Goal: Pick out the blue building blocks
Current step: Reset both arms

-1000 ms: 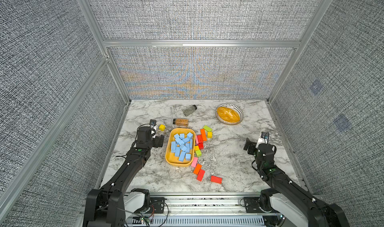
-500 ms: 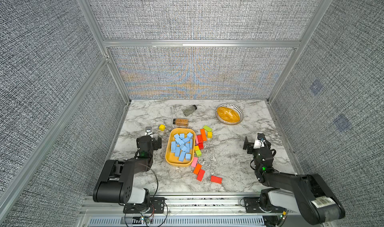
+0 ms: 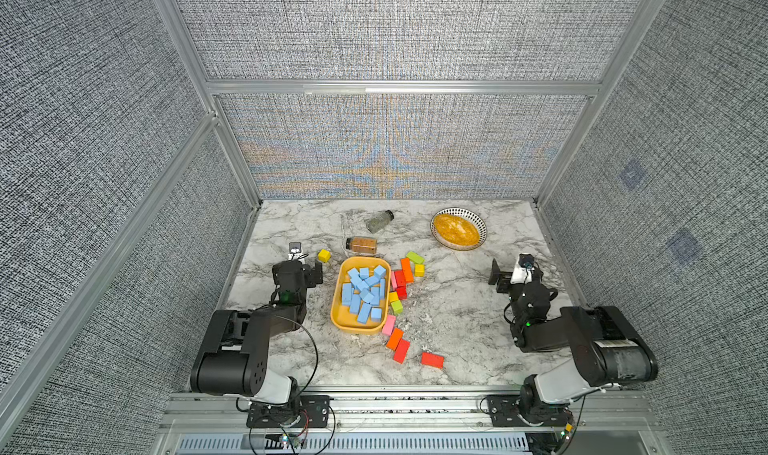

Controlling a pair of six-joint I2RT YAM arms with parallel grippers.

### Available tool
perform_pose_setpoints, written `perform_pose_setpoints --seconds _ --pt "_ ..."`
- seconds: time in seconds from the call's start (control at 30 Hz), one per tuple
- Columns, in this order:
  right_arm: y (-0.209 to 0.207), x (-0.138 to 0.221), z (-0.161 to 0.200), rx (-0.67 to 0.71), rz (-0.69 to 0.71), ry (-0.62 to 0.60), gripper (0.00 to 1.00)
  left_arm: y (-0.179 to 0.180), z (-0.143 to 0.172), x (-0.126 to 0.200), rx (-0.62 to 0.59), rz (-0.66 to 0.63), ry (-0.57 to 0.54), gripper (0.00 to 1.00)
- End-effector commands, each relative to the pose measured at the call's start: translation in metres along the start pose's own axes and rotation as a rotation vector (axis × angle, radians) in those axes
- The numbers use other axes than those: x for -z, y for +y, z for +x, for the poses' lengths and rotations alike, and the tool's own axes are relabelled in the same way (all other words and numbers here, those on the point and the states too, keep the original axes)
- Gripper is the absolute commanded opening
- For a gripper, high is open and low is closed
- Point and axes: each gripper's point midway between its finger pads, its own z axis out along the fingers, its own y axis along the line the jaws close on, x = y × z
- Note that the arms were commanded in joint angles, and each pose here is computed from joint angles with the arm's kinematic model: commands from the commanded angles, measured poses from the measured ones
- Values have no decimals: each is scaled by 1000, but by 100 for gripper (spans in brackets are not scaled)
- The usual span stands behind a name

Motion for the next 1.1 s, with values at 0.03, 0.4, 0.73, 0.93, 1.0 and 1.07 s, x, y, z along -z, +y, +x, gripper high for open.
perform_pose_setpoints --seconds 0.03,0.4,0.73,0.93,1.0,1.07 --pt "8 0 2 -18 -49 6 98 2 -2 1 9 -6 -9 100" --pt "11 1 0 -5 -58 4 98 2 -3 2 11 -3 -16 100" --pt "11 1 1 -5 -58 5 98 1 -3 2 9 -2 -16 100" --pt "11 1 0 -5 -58 3 98 1 -2 2 8 -3 -15 100" --pt "11 1 0 -5 -58 4 98 2 -2 2 9 -3 -14 100" --pt "11 1 0 -5 -59 4 98 2 -2 2 9 -4 -15 100"
